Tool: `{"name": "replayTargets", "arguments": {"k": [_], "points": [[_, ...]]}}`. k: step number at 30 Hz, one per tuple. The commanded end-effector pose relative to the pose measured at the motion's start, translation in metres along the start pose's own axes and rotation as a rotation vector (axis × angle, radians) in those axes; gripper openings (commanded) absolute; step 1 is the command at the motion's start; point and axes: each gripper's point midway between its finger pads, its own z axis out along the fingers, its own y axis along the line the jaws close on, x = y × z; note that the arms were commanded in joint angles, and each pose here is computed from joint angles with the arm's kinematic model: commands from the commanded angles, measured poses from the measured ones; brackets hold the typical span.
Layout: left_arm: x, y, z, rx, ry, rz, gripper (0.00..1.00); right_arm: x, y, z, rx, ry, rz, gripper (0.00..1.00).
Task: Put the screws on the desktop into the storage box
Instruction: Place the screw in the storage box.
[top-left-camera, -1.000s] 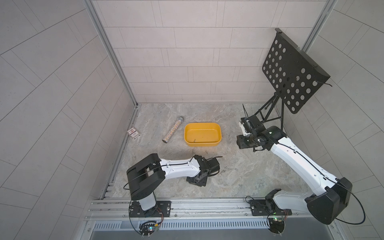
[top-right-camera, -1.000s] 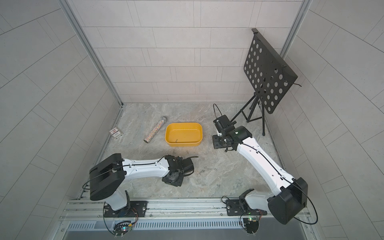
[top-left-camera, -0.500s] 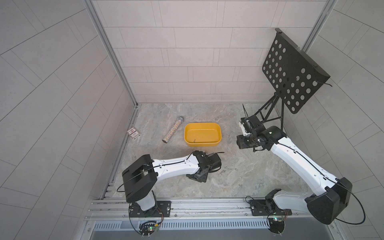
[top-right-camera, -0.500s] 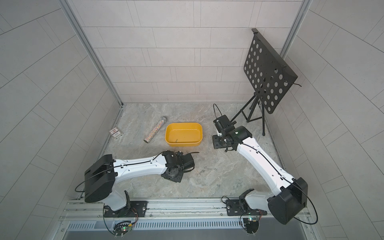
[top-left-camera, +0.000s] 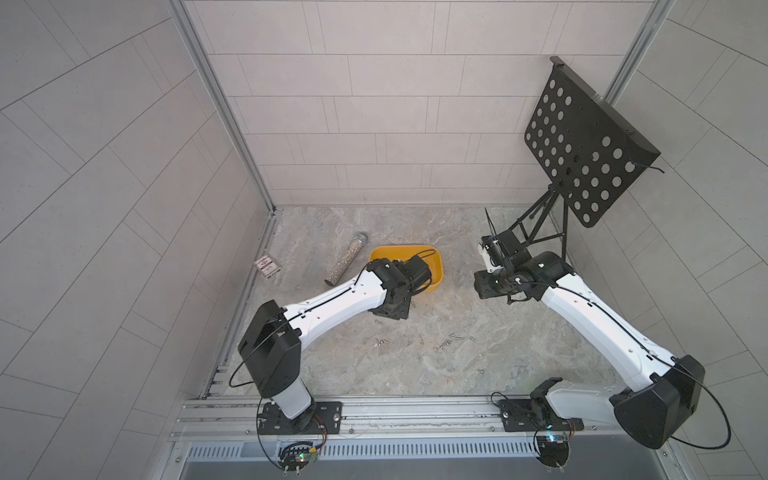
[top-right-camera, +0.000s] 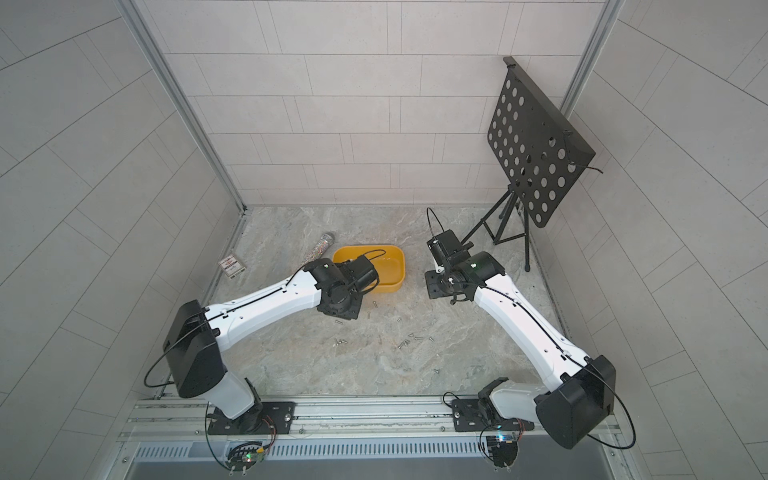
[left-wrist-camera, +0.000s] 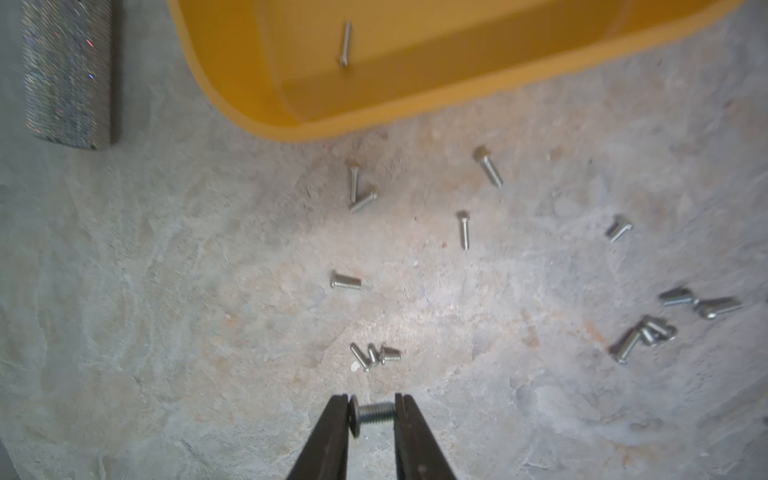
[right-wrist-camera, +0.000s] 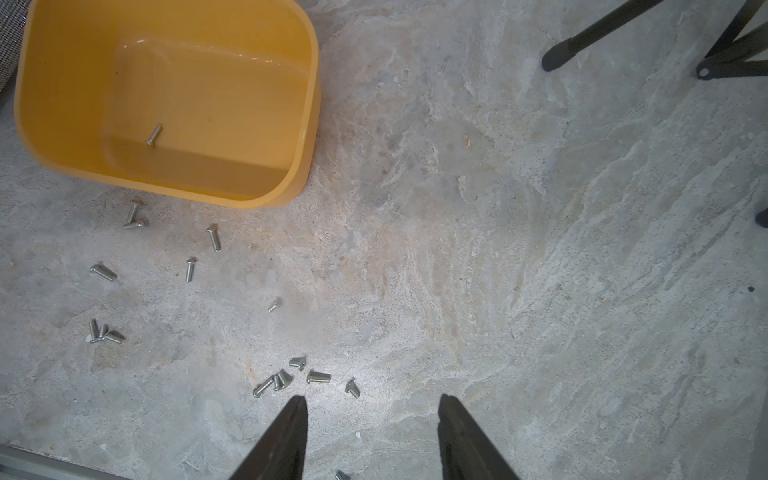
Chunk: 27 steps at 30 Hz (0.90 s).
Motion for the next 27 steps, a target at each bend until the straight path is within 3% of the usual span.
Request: {"name": "replayTargets", "arguments": {"k": [1,13,27], "points": [[-0.026,0.009,-0.005,-0.037,-0.011,0.055,0.25,0.0,-0.007,-0.004,0.03,0.008,-0.008,0.55],[-0.115,0.006,0.022,0.009,-0.006,0.012,0.25,0.006,-0.015,0.001,0.046,0.037,-0.005,0.55],[-0.135,0.007,0.087,0.011,0.092,-0.019,0.25,0.011,-0.019,0.019,0.053,0.079,0.01,0.55]]}}
